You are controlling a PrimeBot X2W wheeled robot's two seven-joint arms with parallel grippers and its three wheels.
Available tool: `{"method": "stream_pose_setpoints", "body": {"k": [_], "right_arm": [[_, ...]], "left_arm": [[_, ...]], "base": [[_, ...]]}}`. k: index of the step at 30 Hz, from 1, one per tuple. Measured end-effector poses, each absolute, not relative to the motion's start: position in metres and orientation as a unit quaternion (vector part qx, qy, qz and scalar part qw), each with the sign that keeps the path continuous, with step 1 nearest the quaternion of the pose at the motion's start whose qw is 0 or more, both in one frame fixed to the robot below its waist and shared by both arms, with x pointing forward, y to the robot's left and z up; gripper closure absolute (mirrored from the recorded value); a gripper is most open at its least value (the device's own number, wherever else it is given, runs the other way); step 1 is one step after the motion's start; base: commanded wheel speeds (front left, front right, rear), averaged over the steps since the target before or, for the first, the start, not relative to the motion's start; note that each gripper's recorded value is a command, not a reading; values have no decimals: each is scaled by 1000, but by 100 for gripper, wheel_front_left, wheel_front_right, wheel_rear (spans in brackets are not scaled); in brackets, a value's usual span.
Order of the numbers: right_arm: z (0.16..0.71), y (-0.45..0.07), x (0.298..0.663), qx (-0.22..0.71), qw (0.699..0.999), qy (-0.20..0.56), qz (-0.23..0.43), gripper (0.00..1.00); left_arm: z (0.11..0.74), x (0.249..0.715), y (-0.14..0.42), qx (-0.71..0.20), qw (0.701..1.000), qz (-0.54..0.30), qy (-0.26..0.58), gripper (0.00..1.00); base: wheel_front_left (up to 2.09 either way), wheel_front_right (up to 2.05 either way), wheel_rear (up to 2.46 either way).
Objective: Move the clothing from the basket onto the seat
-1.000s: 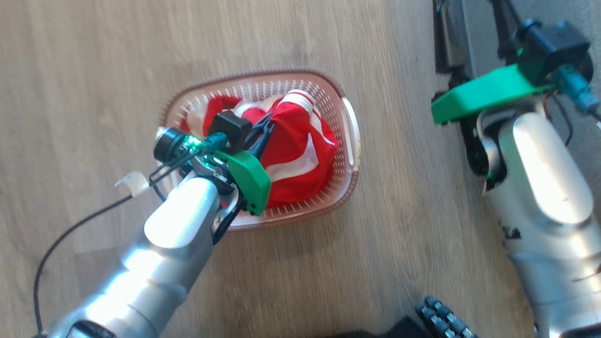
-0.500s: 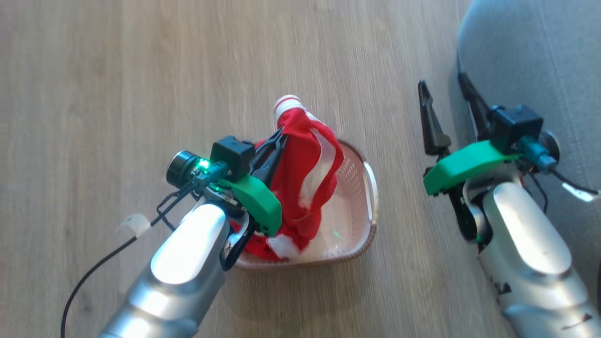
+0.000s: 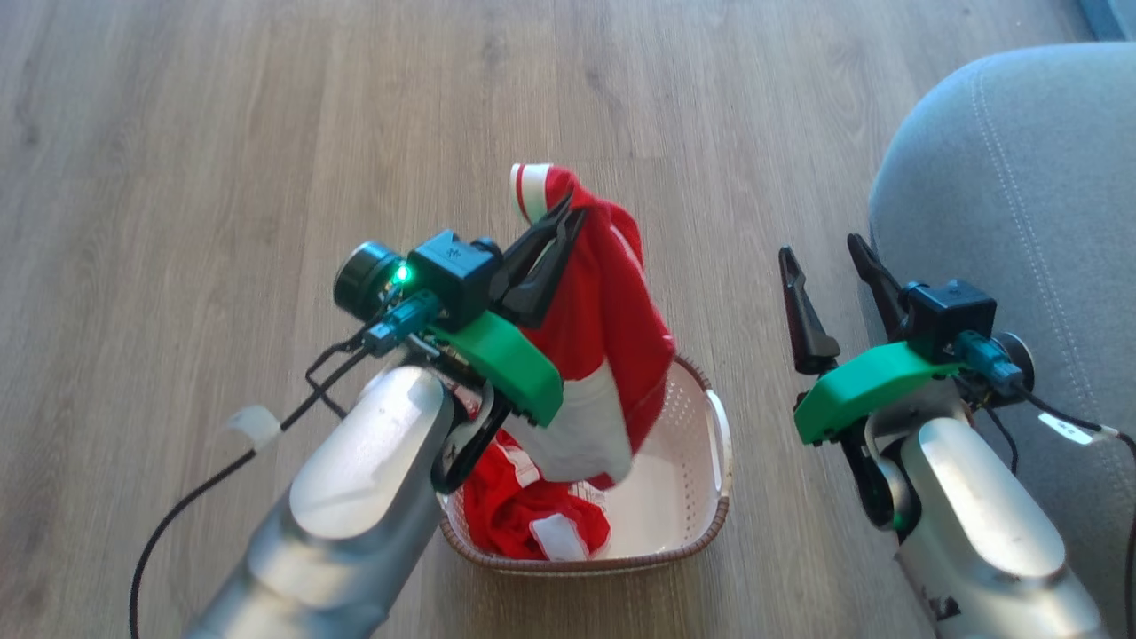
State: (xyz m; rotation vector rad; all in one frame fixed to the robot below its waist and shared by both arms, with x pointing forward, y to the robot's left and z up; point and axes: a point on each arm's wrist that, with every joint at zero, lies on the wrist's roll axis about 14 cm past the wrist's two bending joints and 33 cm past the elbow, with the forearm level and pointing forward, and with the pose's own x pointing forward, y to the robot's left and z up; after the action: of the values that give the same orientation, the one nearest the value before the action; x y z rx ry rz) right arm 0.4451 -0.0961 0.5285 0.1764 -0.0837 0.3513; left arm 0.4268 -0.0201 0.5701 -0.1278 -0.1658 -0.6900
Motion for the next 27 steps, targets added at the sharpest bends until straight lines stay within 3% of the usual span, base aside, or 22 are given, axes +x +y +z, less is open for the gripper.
{"method": "stream_pose_setpoints", "body": {"k": [8,15,21,27], "right_arm": [[526,-90,432,89,978,-36,183,0],[546,-84,430,99,974,-64,193,0],[604,-43,412,125,945,-146,266,0],[608,-8,397,110,926,-147,331,0]], "left_arm": [[634,422,-32,-47,916,-364,-164,100],[648,420,-37,-46,908,-373,-183,100],[645,420,-40,-48,907,-379,-178,100],[640,419,-43,-47,906,-383,-173,100]], "base": [[0,0,0],[0,0,0],[0,0,0],[0,0,0]]}}
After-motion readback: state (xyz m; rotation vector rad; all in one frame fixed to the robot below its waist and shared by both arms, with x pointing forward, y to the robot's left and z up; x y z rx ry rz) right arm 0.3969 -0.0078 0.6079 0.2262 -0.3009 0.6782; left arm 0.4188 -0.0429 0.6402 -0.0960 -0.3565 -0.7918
